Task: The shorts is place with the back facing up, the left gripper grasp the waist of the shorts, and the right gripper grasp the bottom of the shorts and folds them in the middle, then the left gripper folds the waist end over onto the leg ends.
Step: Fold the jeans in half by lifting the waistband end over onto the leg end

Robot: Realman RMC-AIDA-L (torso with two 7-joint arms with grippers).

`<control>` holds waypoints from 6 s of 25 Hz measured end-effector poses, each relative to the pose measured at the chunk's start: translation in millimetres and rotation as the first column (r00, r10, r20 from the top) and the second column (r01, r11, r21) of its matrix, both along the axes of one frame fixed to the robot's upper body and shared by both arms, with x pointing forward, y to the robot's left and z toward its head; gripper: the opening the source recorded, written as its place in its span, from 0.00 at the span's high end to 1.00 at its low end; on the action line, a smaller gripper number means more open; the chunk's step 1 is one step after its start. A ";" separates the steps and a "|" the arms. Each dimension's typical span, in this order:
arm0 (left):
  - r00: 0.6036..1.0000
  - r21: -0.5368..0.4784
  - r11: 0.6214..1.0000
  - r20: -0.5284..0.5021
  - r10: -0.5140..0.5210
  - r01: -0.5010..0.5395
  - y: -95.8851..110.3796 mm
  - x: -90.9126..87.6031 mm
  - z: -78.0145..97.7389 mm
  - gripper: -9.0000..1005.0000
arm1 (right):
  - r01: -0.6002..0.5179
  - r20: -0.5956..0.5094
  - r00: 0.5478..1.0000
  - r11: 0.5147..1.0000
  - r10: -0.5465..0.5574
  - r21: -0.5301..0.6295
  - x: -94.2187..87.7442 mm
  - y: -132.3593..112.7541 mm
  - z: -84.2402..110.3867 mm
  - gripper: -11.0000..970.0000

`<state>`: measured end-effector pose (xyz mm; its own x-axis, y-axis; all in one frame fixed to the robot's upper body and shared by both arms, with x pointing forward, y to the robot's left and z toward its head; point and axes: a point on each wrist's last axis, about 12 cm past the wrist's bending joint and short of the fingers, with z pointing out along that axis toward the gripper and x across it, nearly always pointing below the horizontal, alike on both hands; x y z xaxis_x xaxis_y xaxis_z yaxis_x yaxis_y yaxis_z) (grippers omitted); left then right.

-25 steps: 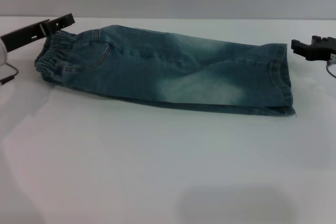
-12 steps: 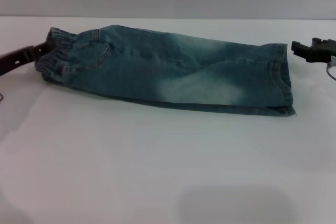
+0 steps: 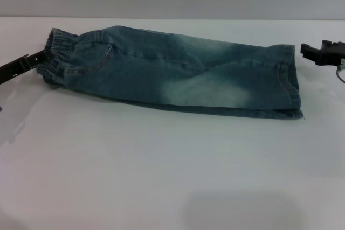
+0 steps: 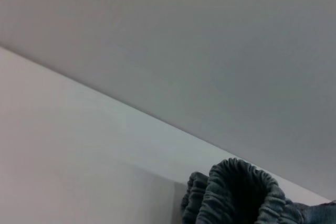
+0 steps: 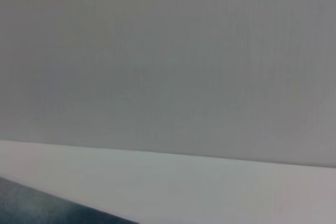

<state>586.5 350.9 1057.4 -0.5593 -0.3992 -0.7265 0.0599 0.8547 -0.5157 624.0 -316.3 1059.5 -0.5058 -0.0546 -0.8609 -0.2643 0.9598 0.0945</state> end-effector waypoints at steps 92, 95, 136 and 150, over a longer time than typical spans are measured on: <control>0.954 0.160 0.941 -0.063 -0.292 0.298 -25.6 23.9 36.1 0.93 | 0.011 0.023 1.000 0.999 -0.012 0.050 -12.9 0.9 -13.3 0.42; 0.951 0.138 0.941 -0.022 -0.308 0.308 -30.4 26.8 44.9 0.93 | 0.026 0.064 0.998 0.997 -0.030 0.068 -10.2 0.8 -9.3 0.42; 0.682 -0.069 0.746 0.468 -0.562 0.662 -133.2 52.3 155.4 0.86 | -0.409 0.128 0.911 0.896 0.391 0.176 -13.6 126.0 -12.6 0.42; 0.674 -0.079 0.736 0.476 -0.565 0.673 -133.2 50.2 156.0 0.84 | -0.591 0.174 0.807 0.766 0.564 0.253 -18.5 179.6 6.6 0.42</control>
<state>636.8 217.6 1213.5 -0.4236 -0.2486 -0.8711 0.7728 0.4024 -0.4907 605.4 -136.7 1066.0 -0.3838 -0.0631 -0.9213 -0.7792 0.5575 0.2864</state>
